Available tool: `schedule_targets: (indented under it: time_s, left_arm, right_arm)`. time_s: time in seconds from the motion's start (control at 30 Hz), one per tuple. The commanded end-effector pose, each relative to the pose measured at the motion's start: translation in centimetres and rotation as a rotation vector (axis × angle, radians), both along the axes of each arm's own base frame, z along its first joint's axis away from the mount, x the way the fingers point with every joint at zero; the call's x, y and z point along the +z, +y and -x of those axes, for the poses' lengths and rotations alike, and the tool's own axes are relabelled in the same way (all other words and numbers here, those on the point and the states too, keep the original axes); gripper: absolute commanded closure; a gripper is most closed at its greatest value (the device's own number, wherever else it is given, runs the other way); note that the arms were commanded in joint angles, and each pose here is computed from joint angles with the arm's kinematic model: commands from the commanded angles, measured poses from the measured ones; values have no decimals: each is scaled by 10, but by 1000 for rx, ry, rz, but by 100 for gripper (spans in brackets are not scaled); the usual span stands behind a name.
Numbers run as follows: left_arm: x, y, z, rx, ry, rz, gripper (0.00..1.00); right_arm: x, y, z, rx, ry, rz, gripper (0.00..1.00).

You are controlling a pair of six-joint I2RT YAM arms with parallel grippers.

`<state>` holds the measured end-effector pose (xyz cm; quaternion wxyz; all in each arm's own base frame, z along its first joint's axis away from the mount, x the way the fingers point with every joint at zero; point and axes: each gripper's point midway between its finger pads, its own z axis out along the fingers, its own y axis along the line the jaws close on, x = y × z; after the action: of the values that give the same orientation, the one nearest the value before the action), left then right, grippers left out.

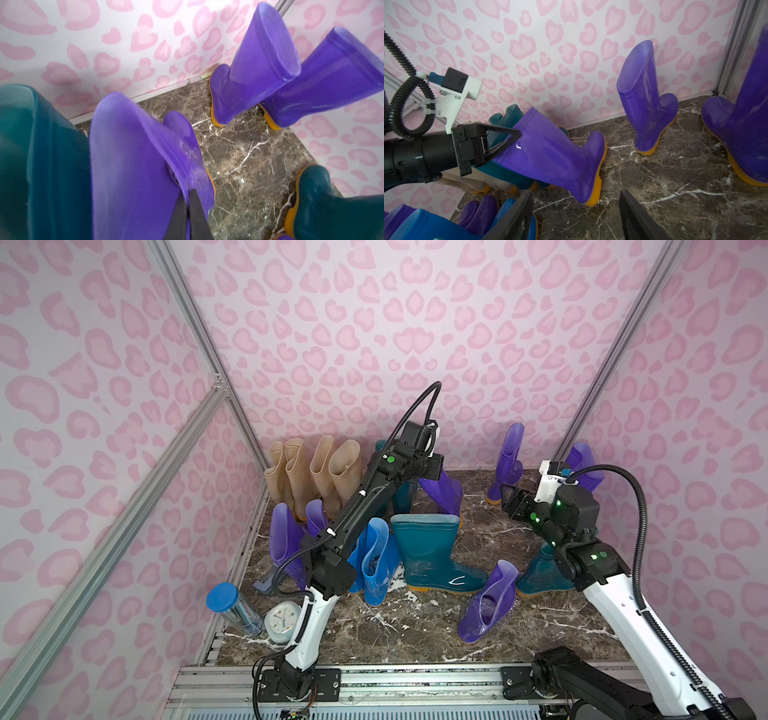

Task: Match and arrange rain boots in pairs
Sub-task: Adjust the rain boot at the center of the board.

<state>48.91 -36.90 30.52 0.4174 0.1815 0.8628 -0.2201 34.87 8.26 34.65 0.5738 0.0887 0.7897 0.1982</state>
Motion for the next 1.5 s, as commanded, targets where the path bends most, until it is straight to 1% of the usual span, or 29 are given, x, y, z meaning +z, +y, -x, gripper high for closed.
schedule_targets:
  time_s: [0.0, 0.07, 0.17, 0.23, 0.3, 0.37, 0.47, 0.5, 0.57, 0.67, 0.7, 0.73, 0.77, 0.8, 0.83, 0.87, 0.9, 0.93, 1.0, 1.1, 1.17, 1.27, 1.33, 1.4, 1.47]
  left_arm:
    - [38, -6, -20, 40, -138, 91, 98]
    - [41, -7, -22, 28, -167, 79, 98]
    - [41, -13, -22, -24, -205, 55, 98]
    - [34, -21, -20, -95, -229, 21, 98]
    - [22, -29, -17, -169, -224, -8, 98]
    - [7, -39, -6, -261, -191, -18, 98]
    - [-7, -43, 4, -307, -150, -40, 98]
    - [-10, -45, 10, -342, -145, -52, 98]
    - [-13, -48, 22, -388, -149, -91, 98]
    - [-19, -46, 34, -414, -163, -173, 98]
    - [-20, -43, 36, -410, -163, -192, 95]
    - [-21, -42, 39, -410, -157, -200, 82]
    - [-21, -40, 41, -412, -149, -205, 73]
    - [-20, -38, 44, -413, -142, -206, 56]
    - [-17, -37, 47, -411, -138, -205, 43]
    - [-14, -36, 50, -409, -135, -201, 36]
    - [-8, -36, 55, -412, -134, -191, 25]
    - [0, -37, 61, -419, -135, -174, 18]
    - [20, -39, 78, -444, -140, -136, 15]
    - [46, -41, 114, -482, -124, -97, 14]
    - [54, -40, 142, -506, -86, -94, 14]
    - [45, -43, 198, -591, 8, -133, 15]
    - [34, -46, 239, -657, 57, -181, 15]
    - [23, -45, 270, -698, 87, -229, 14]
    - [16, -48, 298, -744, 145, -206, 14]
  right_arm:
    - [-1, -1, 1, 9, -9, 18, 32]
    - [-3, -3, 2, 6, -12, 16, 32]
    - [-6, -6, 3, 5, -9, 12, 32]
    - [-8, -8, 3, 4, -5, 12, 32]
    - [-8, -9, 3, 9, -7, 7, 32]
    - [-7, -9, 4, 9, -11, 10, 32]
    - [-10, -11, 4, 8, -3, 7, 32]
    - [-11, -10, 4, 13, 5, 3, 32]
    - [-18, -9, 4, 13, 46, 1, 31]
    - [-28, -15, 10, -27, 122, 15, 25]
    - [-30, -17, 15, -43, 133, 22, 24]
    - [-29, -17, 21, -53, 133, 31, 22]
    - [-29, -17, 28, -61, 135, 40, 21]
    - [-27, -16, 35, -69, 139, 40, 21]
    - [-25, -13, 40, -67, 140, 38, 21]
    - [-24, -10, 44, -64, 143, 37, 21]
    - [-24, -8, 48, -63, 149, 41, 21]
    - [-24, -8, 52, -73, 151, 49, 21]
    - [-19, -17, 56, -121, 138, 62, 21]
    - [-7, -36, 56, -211, 102, 103, 22]
    - [1, -44, 51, -244, 80, 124, 22]
    - [17, -60, 44, -304, 44, 139, 22]
    - [27, -72, 37, -321, 17, 117, 22]
    - [31, -82, 30, -317, 7, 82, 22]
    - [34, -89, 24, -298, -2, 41, 21]
